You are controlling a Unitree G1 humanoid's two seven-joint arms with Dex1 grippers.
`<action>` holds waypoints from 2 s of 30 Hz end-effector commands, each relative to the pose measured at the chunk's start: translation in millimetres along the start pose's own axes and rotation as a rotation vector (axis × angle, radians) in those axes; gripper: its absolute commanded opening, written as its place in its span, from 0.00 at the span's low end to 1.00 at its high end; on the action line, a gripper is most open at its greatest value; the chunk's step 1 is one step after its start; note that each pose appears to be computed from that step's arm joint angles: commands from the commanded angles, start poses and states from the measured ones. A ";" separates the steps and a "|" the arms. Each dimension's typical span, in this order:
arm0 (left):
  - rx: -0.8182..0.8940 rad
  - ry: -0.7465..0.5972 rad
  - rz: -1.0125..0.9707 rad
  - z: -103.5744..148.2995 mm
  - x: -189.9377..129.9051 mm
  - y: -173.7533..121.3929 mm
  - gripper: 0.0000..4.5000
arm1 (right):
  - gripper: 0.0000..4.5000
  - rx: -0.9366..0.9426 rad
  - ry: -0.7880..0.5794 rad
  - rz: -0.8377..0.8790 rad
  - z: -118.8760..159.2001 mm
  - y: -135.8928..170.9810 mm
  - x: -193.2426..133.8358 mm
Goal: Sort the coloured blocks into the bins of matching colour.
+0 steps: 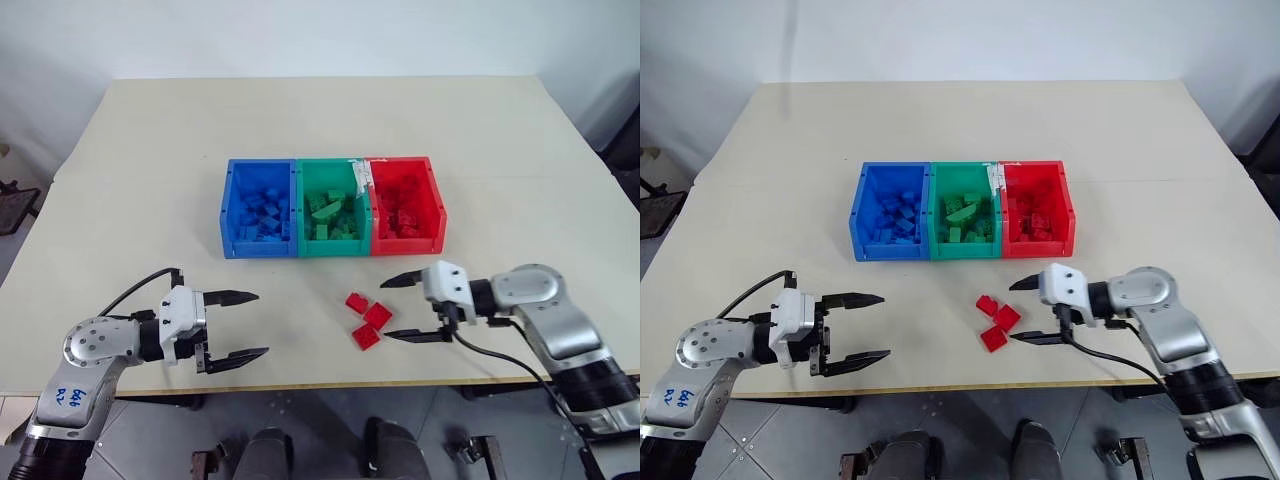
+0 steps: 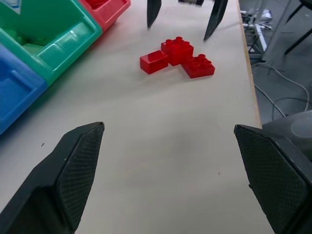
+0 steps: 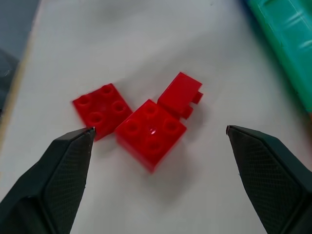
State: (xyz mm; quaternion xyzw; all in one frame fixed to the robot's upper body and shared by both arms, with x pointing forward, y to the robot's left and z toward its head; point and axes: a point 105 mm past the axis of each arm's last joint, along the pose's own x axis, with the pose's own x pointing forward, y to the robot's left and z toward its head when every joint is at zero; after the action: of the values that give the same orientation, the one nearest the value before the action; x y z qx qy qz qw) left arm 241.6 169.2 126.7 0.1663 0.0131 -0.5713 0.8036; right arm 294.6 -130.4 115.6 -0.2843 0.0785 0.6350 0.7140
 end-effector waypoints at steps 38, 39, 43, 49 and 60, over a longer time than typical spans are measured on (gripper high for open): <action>0.036 -0.062 0.117 15.4 0.1 6.1 1.00 | 0.97 0.492 0.033 -0.199 25.5 0.2 7.1; 0.037 -0.062 0.116 15.6 0.4 6.0 1.00 | 0.97 0.491 0.033 -0.199 25.5 0.8 9.9; 0.038 -0.059 0.113 15.9 -0.2 5.8 1.00 | 0.97 0.509 0.037 -0.231 24.2 -1.0 19.2; 0.040 -0.055 0.119 15.7 -2.2 5.5 1.00 | 0.89 0.495 0.048 -0.272 22.4 -6.4 25.8; 0.047 -0.060 0.122 15.2 -3.1 6.9 1.00 | 0.33 0.432 0.061 -0.249 26.4 -11.1 17.2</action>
State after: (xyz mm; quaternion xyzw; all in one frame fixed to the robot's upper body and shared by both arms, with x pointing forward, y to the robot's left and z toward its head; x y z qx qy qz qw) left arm 245.3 168.3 137.6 0.1588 -0.0220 -0.5267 0.8348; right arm 302.6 -104.4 126.3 -0.1433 0.2095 0.4918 0.8329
